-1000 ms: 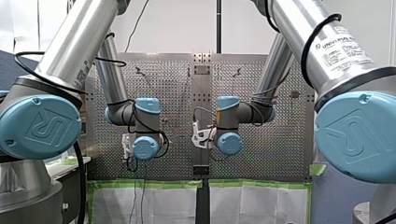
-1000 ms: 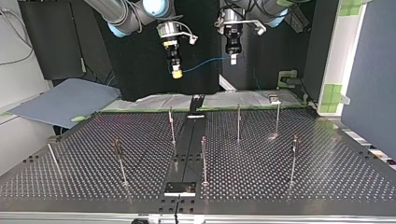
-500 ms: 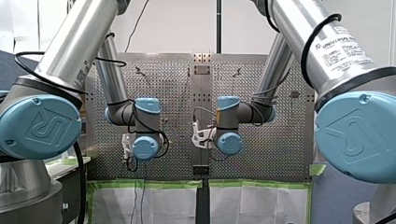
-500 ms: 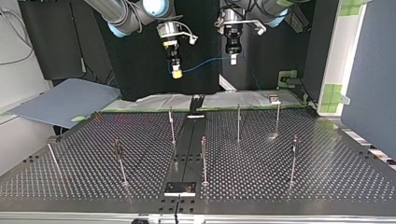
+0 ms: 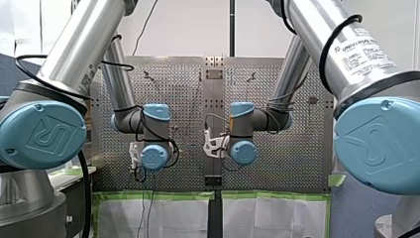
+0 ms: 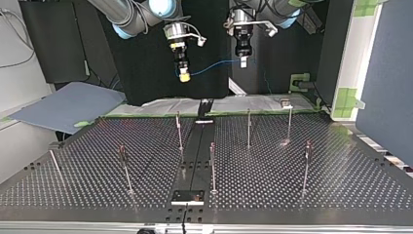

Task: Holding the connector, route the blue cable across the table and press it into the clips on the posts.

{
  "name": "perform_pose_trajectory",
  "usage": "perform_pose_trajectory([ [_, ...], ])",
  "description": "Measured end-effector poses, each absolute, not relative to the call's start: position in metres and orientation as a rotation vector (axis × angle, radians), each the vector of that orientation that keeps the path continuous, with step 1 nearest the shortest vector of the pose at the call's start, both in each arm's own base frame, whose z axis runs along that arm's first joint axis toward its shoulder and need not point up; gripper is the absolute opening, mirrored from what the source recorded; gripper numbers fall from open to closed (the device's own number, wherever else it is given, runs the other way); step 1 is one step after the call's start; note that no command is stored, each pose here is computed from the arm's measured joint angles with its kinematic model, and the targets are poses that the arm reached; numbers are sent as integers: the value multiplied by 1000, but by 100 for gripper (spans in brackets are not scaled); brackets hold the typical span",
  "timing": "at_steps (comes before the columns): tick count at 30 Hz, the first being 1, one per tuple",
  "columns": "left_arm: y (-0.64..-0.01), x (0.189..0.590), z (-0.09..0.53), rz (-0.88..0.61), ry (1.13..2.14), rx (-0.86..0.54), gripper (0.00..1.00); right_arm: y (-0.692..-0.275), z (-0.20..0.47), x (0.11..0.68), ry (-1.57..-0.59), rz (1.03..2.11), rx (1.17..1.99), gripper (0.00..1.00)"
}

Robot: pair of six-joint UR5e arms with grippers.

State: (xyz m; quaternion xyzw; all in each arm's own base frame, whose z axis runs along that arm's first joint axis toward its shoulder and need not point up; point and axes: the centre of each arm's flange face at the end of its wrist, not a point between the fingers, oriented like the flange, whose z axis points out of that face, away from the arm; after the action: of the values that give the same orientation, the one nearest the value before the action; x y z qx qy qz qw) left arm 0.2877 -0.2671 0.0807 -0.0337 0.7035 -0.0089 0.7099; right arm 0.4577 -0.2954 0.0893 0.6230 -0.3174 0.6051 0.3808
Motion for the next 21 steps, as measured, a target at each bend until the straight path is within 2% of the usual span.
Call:
perform_pose_trajectory([
  [3,-267,288,81,-20,1561,-75,0,-296,87,457,-811,1539,1595,0],
  [16,-267,288,81,-20,1560,-75,0,-290,34,449,-839,1436,1713,0],
  [21,-267,288,81,-20,1560,-75,0,-288,26,448,-842,1424,1727,0],
])
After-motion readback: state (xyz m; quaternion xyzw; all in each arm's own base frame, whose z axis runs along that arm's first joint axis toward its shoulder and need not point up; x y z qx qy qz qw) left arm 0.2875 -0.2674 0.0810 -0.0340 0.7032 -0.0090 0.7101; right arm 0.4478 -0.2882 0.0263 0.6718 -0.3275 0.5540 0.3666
